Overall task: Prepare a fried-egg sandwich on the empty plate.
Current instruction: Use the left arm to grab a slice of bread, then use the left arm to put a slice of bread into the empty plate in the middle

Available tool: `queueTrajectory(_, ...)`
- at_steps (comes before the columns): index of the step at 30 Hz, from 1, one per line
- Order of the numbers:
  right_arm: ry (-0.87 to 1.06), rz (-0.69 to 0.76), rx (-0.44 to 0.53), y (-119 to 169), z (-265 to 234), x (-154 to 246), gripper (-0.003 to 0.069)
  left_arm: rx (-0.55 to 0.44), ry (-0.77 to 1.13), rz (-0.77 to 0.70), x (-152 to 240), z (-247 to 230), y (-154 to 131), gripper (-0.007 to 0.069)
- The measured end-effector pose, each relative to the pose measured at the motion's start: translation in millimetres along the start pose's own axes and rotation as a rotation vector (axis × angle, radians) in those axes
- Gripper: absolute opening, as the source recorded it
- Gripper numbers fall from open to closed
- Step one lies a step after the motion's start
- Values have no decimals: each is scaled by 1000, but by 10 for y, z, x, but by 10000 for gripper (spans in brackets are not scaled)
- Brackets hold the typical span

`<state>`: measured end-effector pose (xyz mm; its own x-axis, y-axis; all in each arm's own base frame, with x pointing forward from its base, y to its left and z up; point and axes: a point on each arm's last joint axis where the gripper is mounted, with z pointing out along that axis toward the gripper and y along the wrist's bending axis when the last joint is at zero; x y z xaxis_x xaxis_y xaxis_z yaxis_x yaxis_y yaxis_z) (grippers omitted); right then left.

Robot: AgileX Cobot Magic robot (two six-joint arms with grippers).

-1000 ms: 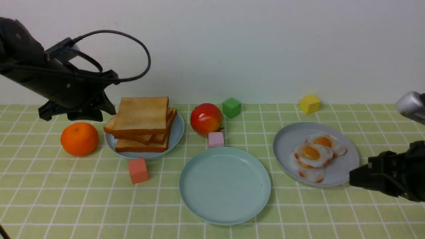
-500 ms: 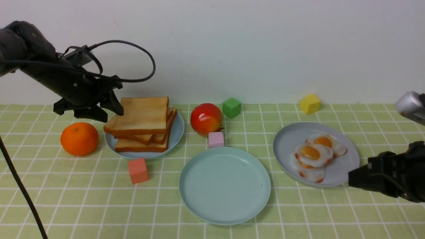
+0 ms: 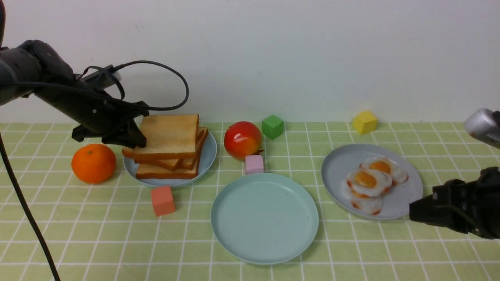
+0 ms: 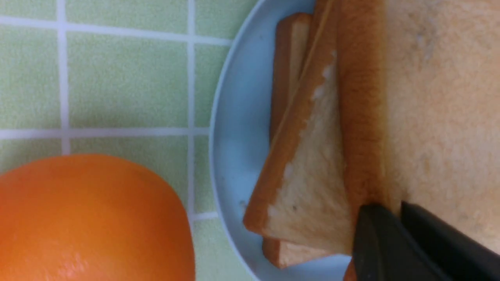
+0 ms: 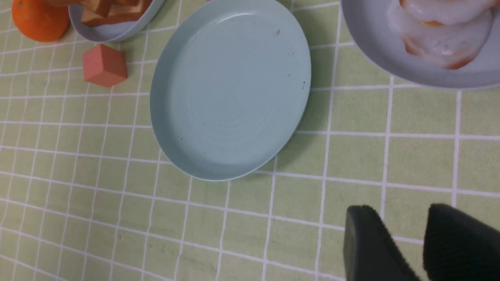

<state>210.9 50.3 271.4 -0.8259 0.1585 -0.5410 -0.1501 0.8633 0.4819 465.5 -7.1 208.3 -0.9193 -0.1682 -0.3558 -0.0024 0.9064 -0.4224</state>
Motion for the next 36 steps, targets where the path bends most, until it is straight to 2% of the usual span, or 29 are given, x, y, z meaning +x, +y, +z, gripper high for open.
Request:
queueTrajectory(5,12,0,-5,4,0,10,241,55,9,36,46,-289,-213,19)
queueTrajectory(6,12,0,-5,4,0,10,241,128,-6,59,122,-424,-445,19)
queueTrajectory(9,12,0,-5,4,0,10,241,249,31,99,389,-395,-837,19)
queueTrajectory(10,12,0,-5,4,0,10,241,266,45,100,447,-367,-897,19)
queueTrajectory(13,12,0,-5,4,0,10,241,338,165,134,962,-34,-1252,19)
queueTrajectory(14,12,0,-5,4,0,10,241,331,210,147,1176,114,-1317,19)
queueTrajectory(18,12,0,-5,5,0,11,241,264,218,166,1518,367,-1340,19)
queueTrajectory(25,-11,9,6,-6,0,-11,253,205,130,156,1558,485,-1322,29)
queueTrajectory(27,-42,33,24,-30,16,-45,267,201,118,154,1547,487,-1320,55)
queueTrajectory(29,-72,84,52,-89,87,-106,291,197,109,154,1539,489,-1316,130)
queueTrajectory(30,-73,90,54,-95,96,-109,293,197,109,154,1539,489,-1316,137)
queueTrajectory(31,-78,126,69,-139,165,-147,307,193,111,155,1540,489,-1313,201)
queueTrajectory(36,-119,278,95,-269,399,-318,359,160,110,155,1532,436,-1301,428)
